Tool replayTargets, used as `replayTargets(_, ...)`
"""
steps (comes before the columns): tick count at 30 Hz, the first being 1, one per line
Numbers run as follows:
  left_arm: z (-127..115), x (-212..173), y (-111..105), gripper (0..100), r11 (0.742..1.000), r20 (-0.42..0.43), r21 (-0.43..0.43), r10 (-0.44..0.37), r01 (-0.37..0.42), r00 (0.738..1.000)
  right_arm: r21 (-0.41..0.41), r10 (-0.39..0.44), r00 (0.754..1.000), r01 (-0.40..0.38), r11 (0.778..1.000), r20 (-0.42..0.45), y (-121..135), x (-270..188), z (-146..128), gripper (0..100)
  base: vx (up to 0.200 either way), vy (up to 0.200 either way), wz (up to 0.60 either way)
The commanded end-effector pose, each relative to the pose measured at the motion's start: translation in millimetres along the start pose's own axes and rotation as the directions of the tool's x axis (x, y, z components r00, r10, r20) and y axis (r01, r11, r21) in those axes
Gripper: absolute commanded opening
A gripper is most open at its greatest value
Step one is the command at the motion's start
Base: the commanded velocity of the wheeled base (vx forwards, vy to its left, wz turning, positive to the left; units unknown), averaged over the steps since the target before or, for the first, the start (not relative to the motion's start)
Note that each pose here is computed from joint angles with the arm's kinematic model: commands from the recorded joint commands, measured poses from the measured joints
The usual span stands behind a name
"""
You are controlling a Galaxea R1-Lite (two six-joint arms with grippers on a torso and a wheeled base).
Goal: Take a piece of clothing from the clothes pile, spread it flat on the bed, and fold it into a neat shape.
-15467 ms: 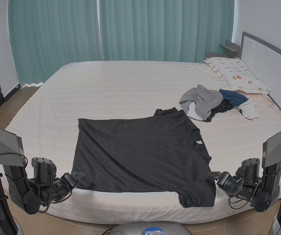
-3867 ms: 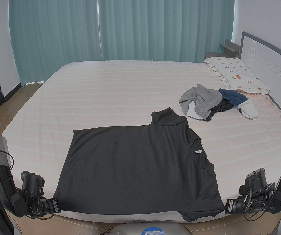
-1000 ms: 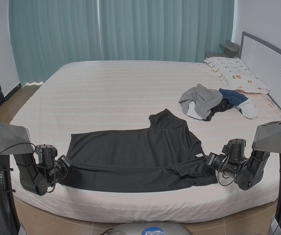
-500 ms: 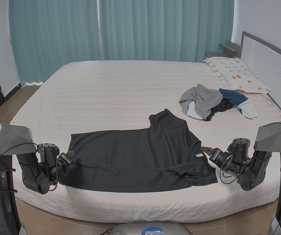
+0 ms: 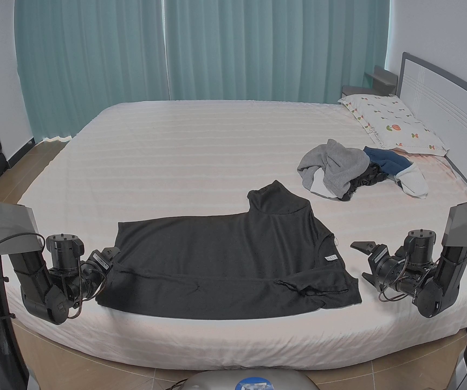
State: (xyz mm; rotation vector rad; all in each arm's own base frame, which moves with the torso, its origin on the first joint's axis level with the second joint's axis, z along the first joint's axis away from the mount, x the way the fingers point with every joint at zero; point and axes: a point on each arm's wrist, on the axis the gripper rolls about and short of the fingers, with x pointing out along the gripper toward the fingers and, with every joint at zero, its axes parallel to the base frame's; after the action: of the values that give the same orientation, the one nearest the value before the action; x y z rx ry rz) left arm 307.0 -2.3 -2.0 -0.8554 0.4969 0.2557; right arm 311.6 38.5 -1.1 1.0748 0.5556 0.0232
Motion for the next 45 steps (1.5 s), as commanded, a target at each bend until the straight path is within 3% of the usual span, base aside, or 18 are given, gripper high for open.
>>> replayTargets(1, 3, -4, 5, 100, 0.999, -0.023, -0.043, -0.005, 0.004, 1.000, 0.002, -0.014, 0.999, 0.014, 1.000, -0.029, 0, -11, -8, 100, 0.200, 0.000, 0.00)
replayTargets(8, -8, -3, 14, 100, 0.999, -0.072, -0.033, 0.029, -0.031, 0.997, -0.070, -0.031, 0.985, 0.019, 0.997, -0.169, 15, -20, -60, 100, 0.057, 0.000, 0.00)
replayTargets(19, -16, 1, 19, 100, 0.999, -0.110, -0.027, 0.037, -0.040, 0.993, -0.109, -0.097, 0.970, 0.074, 0.991, -0.223, 14, -22, -81, 100, 0.000, 0.000, 0.00)
replayTargets(29, -18, 3, 19, 100, 0.999, -0.117, -0.020, 0.037, -0.040, 0.992, -0.110, -0.106, 0.970, 0.083, 0.990, -0.217, 12, -13, -84, 100, 0.000, 0.000, 0.00)
replayTargets(37, -18, 3, 19, 100, 0.999, -0.115, -0.020, 0.039, -0.042, 0.993, -0.136, -0.155, 0.974, 0.133, 0.982, -0.165, 8, -5, -94, 100, 0.000, 0.000, 0.00)
replayTargets(38, -18, 3, 19, 100, 0.999, -0.115, -0.020, 0.039, -0.042, 0.993, -0.137, -0.154, 0.976, 0.133, 0.981, -0.154, 8, -4, -94, 0, 0.000, 0.000, 0.00)
replayTargets(45, -18, 3, 19, 100, 0.999, -0.110, -0.020, 0.043, -0.045, 0.993, -0.150, -0.155, 0.977, 0.133, 0.980, -0.144, 12, -8, -97, 0, 0.000, 0.000, 0.00)
